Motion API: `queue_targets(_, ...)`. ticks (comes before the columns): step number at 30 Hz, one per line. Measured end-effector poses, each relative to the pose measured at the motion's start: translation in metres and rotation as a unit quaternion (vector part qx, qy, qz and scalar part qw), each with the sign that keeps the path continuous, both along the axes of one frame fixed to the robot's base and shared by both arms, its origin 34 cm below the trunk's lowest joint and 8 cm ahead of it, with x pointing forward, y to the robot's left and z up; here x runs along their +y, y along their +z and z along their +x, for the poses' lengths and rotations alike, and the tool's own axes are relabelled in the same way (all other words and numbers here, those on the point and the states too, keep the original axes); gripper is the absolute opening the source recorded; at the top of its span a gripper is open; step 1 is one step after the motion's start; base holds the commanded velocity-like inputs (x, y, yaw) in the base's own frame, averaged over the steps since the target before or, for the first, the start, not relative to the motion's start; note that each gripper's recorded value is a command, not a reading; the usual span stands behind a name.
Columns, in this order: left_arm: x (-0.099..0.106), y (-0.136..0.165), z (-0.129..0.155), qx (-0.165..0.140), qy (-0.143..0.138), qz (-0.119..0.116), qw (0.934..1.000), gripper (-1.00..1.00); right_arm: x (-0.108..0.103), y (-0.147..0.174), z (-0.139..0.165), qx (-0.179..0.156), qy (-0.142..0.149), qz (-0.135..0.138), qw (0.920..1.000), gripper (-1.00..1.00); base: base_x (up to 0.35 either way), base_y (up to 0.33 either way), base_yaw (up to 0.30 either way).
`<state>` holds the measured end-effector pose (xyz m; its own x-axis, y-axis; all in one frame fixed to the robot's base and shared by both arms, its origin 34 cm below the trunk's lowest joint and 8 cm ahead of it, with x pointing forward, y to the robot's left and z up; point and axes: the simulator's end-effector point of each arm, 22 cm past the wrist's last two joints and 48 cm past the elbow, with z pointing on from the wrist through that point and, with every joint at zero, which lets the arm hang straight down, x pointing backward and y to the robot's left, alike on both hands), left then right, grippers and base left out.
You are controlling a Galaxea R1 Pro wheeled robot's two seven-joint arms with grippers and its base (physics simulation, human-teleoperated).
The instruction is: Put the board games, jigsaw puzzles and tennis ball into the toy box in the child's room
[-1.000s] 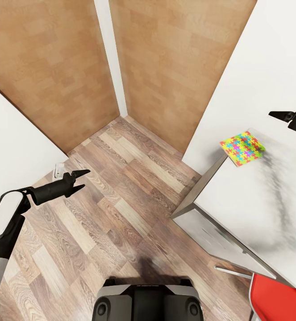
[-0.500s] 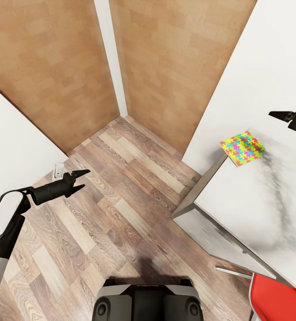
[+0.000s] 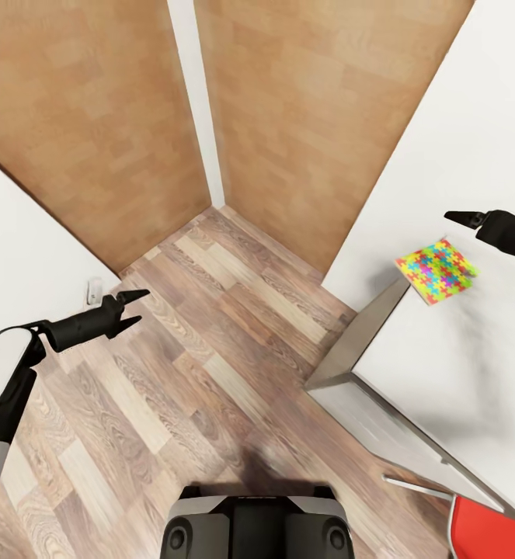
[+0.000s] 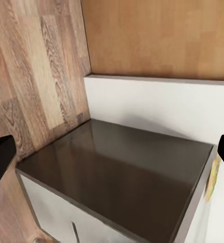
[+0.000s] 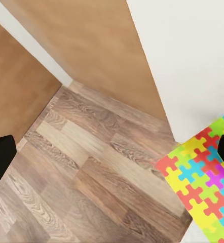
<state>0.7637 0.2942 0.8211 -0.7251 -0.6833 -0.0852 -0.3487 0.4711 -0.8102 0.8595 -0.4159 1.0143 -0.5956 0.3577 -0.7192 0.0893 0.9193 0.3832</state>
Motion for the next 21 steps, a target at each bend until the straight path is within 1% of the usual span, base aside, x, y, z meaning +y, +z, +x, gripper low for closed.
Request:
queue_targets(5,0.001,0.0,0.001,0.0,0.001,0.0,1.0,1.0,0.011,-0.008,-0.001,0.005,0.003,0.013,0.9999,1.0,0.252,0.195,-0.105)
queue_targets(11,0.001,0.0,0.002,0.001,0.001,0.0,1.0,1.0,0.012,-0.012,-0.002,0.009,0.003,0.015,0.9998,1.0,0.25,0.183,-0.201)
queue_targets(16,0.001,-0.001,0.003,0.001,0.001,0.002,1.0,1.0,0.013,-0.013,-0.002,0.01,0.002,0.016,0.9998,1.0,0.141,0.091,-0.248)
queue_targets(21,-0.001,-0.004,0.003,0.003,0.001,0.005,1.0,1.0,0.013,-0.015,-0.002,0.011,0.002,0.017,0.9998,1.0,0.07,0.045,-0.266)
